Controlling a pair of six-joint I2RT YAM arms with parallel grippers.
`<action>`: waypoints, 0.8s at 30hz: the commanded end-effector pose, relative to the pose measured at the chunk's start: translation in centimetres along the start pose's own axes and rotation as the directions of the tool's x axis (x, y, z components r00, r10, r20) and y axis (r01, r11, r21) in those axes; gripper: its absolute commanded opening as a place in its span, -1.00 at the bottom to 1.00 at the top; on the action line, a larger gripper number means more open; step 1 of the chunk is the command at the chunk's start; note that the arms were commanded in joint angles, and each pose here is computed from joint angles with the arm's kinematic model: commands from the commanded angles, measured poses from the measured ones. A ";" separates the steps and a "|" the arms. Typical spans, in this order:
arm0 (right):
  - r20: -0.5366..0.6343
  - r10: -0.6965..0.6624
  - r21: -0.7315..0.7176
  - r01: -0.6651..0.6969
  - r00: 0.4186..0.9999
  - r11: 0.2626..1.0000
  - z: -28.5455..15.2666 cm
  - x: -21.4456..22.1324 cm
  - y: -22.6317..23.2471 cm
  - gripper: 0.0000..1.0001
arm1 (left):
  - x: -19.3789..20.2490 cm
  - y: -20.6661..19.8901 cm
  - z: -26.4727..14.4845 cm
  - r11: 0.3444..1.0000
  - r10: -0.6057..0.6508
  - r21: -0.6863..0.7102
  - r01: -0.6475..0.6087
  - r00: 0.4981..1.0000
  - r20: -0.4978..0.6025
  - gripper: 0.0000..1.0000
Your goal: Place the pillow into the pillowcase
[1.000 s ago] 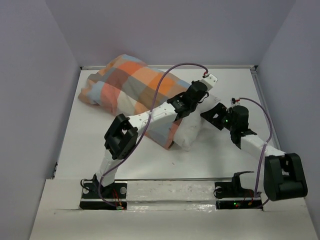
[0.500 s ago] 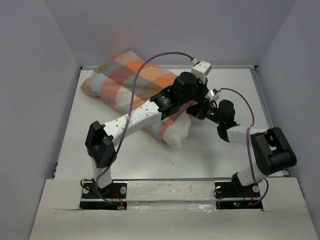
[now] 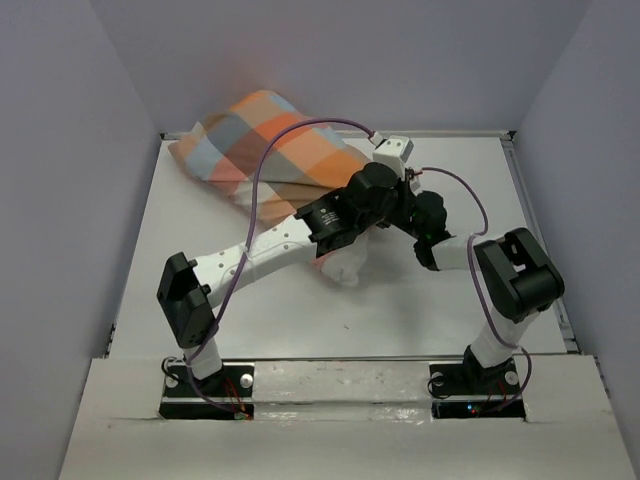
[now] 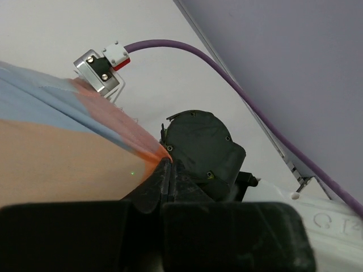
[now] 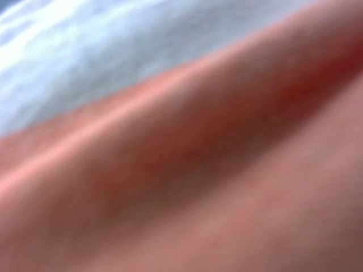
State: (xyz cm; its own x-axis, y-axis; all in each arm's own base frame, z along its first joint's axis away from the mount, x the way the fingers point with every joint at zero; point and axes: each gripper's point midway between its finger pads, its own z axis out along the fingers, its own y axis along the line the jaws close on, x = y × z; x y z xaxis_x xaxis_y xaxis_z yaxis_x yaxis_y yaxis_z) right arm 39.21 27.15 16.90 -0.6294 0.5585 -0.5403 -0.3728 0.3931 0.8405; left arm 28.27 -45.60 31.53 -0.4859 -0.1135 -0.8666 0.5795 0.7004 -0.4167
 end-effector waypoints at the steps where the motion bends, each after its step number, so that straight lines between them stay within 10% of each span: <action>1: 0.133 -0.045 0.019 0.043 0.990 0.999 1.9 -2.9 0.3 -1.00 | -5.8 -14.8 -8.5 0.835 -0.216 0.530 0.152 0.975 0.061 -1.00; 3: 0.114 -0.030 0.034 0.026 0.993 0.999 1.2 -1.8 -0.4 -0.99 | -5.5 -13.4 -7.3 0.880 -0.193 0.457 0.130 0.977 0.094 -0.94; 6: 0.109 -0.029 0.082 0.020 0.994 0.996 -1.6 -0.5 -0.9 -0.49 | -5.0 -9.1 -5.6 0.964 -0.118 0.254 0.079 0.983 0.141 0.14; 10: 0.058 -0.054 0.225 0.040 0.997 0.974 -4.4 0.6 -2.4 -0.11 | -4.6 -4.9 -6.6 0.994 -0.015 0.108 -0.004 0.984 0.177 0.88; 16: 0.050 -0.113 0.277 0.095 0.992 0.956 -7.4 -0.7 -1.6 0.07 | 2.2 5.2 -10.9 0.978 0.025 -0.208 0.006 0.989 0.147 0.83; 24: -0.081 -0.123 0.218 0.138 0.989 0.966 -9.8 2.8 0.8 0.22 | 14.2 17.3 -17.6 0.869 -0.222 -0.408 0.279 0.958 0.183 0.47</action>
State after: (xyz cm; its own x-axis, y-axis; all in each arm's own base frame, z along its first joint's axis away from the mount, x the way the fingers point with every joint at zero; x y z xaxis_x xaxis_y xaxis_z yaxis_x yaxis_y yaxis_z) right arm 33.18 20.75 18.57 -0.5493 0.5378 -0.6396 -0.2772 0.6048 0.7466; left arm 20.07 -26.90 22.05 -0.4673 -0.2203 -0.8562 0.3138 0.8640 -0.3936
